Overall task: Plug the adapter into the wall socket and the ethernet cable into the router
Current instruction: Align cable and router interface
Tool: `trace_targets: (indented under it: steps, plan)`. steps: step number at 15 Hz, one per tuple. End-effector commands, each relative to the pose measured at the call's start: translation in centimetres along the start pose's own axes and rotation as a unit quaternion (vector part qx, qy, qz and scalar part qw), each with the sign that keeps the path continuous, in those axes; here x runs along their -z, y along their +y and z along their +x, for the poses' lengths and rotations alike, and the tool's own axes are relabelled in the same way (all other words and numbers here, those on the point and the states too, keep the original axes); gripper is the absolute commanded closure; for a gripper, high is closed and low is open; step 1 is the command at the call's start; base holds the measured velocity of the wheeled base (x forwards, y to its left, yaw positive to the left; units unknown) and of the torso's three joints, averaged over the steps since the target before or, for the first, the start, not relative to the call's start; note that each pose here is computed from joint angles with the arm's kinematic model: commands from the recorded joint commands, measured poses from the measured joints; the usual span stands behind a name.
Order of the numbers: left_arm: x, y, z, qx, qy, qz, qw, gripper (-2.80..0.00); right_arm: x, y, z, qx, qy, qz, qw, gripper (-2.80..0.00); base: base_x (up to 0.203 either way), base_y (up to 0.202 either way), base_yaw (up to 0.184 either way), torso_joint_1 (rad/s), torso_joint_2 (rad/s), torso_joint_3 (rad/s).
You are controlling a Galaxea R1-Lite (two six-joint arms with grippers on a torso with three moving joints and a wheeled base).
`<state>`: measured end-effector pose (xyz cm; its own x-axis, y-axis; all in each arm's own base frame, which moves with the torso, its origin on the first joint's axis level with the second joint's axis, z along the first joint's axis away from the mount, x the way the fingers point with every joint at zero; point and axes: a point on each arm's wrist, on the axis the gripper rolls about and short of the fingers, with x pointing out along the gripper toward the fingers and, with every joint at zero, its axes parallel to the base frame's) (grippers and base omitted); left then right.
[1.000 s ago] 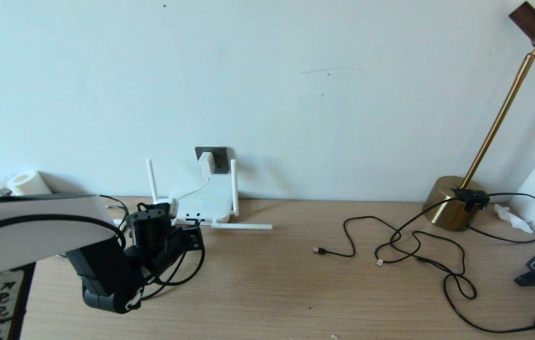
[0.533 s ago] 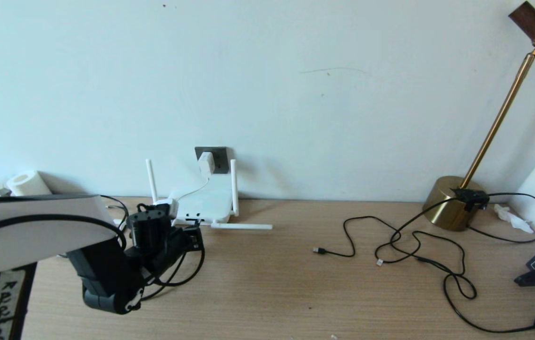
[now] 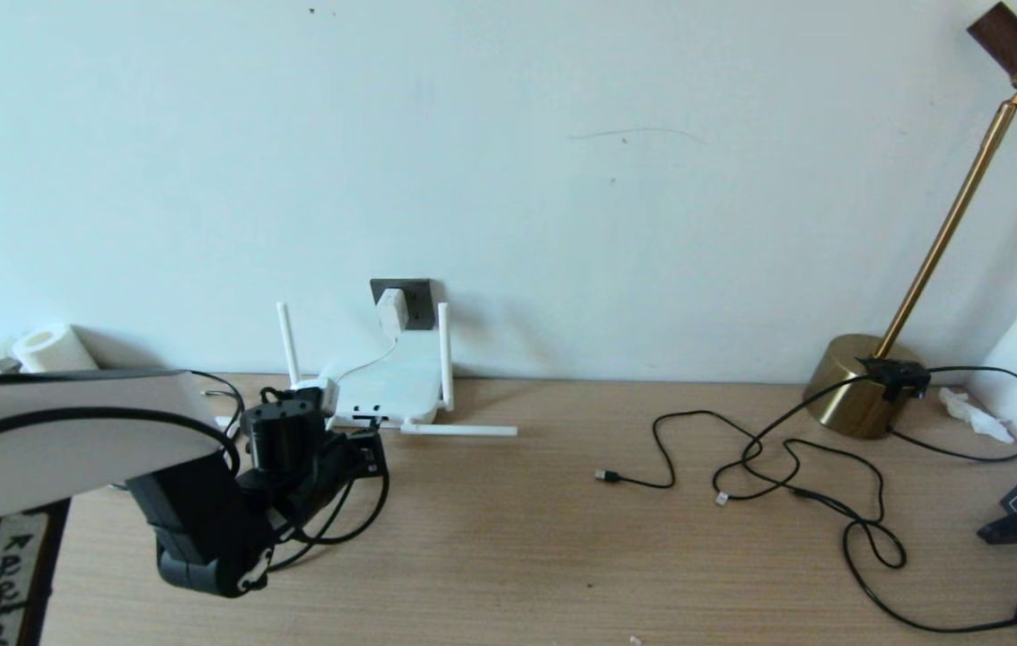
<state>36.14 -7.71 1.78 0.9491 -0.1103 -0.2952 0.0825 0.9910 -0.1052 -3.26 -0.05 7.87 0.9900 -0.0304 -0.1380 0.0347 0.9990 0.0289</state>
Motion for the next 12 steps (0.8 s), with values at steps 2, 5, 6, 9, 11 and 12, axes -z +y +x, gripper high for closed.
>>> trace_targets:
  steps: [2,5,6,9,11,12]
  plan:
    - [0.04,0.05,0.00,-0.001,-0.001,-0.001,1.0000,0.00,0.01,0.00,0.01,0.001,0.001,0.000,1.000,-2.80,0.000,0.000,0.000,0.000,0.00,0.000]
    - [-0.08,0.00,-0.05,0.000,-0.003,-0.001,1.0000,0.00,0.01,0.00,0.01,0.000,0.001,0.000,1.000,-2.80,0.000,0.000,0.000,0.000,0.00,0.000]
    - [-0.15,-0.03,-0.04,0.000,-0.004,-0.001,1.0000,0.00,-0.03,0.00,-0.01,0.000,0.001,0.000,1.000,-2.80,0.000,0.000,0.000,0.000,0.00,0.000]
    - [-0.31,0.01,-0.09,0.000,-0.006,-0.001,1.0000,0.00,0.01,0.00,0.01,0.000,0.001,-0.001,1.000,-2.80,0.000,0.000,0.000,0.000,0.00,0.000]
    - [-0.33,0.01,-0.14,0.000,-0.006,-0.001,1.0000,0.00,0.01,0.00,0.01,0.000,0.001,0.000,1.000,-2.80,0.000,0.000,0.000,0.000,0.00,0.000]
    - [-0.33,0.01,-0.14,0.000,-0.006,-0.001,1.0000,0.00,0.01,0.00,0.01,0.000,0.001,0.000,1.000,-2.80,0.000,0.000,0.000,0.000,0.00,0.000]
